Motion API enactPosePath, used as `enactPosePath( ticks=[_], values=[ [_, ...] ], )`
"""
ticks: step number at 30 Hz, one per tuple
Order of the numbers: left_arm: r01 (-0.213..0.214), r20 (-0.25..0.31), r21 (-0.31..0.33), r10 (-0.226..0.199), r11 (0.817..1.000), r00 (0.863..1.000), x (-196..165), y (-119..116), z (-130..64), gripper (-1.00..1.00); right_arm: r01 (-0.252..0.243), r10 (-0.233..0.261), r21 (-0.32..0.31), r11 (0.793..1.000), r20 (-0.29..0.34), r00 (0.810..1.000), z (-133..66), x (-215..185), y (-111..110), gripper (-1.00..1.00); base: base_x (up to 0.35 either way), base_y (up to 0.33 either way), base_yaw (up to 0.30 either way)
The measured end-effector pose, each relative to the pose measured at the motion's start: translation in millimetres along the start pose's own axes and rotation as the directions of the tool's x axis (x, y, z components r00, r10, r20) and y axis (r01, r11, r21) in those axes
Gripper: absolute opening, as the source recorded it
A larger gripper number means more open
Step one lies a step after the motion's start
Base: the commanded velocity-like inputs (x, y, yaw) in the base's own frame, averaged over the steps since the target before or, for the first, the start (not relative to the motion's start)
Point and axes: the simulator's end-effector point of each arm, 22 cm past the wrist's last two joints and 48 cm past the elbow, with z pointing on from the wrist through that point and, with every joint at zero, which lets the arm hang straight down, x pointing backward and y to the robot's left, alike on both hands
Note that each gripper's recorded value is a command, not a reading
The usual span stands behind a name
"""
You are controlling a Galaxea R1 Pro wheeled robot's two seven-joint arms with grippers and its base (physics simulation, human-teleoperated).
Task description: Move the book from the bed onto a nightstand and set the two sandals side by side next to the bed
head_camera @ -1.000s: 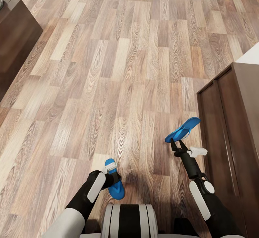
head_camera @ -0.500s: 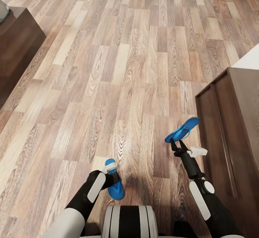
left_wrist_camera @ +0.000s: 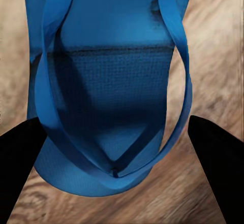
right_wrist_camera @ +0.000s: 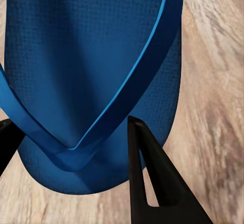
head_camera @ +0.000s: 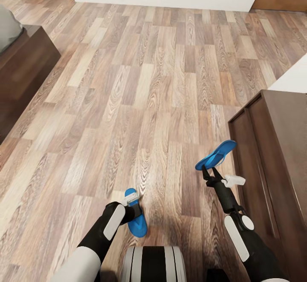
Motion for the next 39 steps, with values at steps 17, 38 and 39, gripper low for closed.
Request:
enactPosePath(
  ticks=[17,38,39],
  values=[
    [-0.036,0.132,-0.063,0.044,0.997,0.990,-70.6,79.3,-42.1,-1.00,-0.003,0.003,-0.001,1.000,0.021,1.000,-5.0,-21.0,5.2,-1.00,0.000,0.000,0.000],
    [-0.231,0.307,0.117,0.186,0.966,0.933,-127.0,71.1,-102.5,-1.00,-0.001,0.002,-0.015,1.000,0.070,0.998,-10.9,-57.9,16.2,-1.00,0.000,0.000,0.000],
    [-0.234,0.311,0.123,0.186,0.965,0.932,-127.6,68.4,-104.7,-1.00,-0.001,0.002,-0.016,1.000,0.074,0.997,-11.1,-60.3,17.1,-1.00,0.000,0.000,0.000]
  ],
)
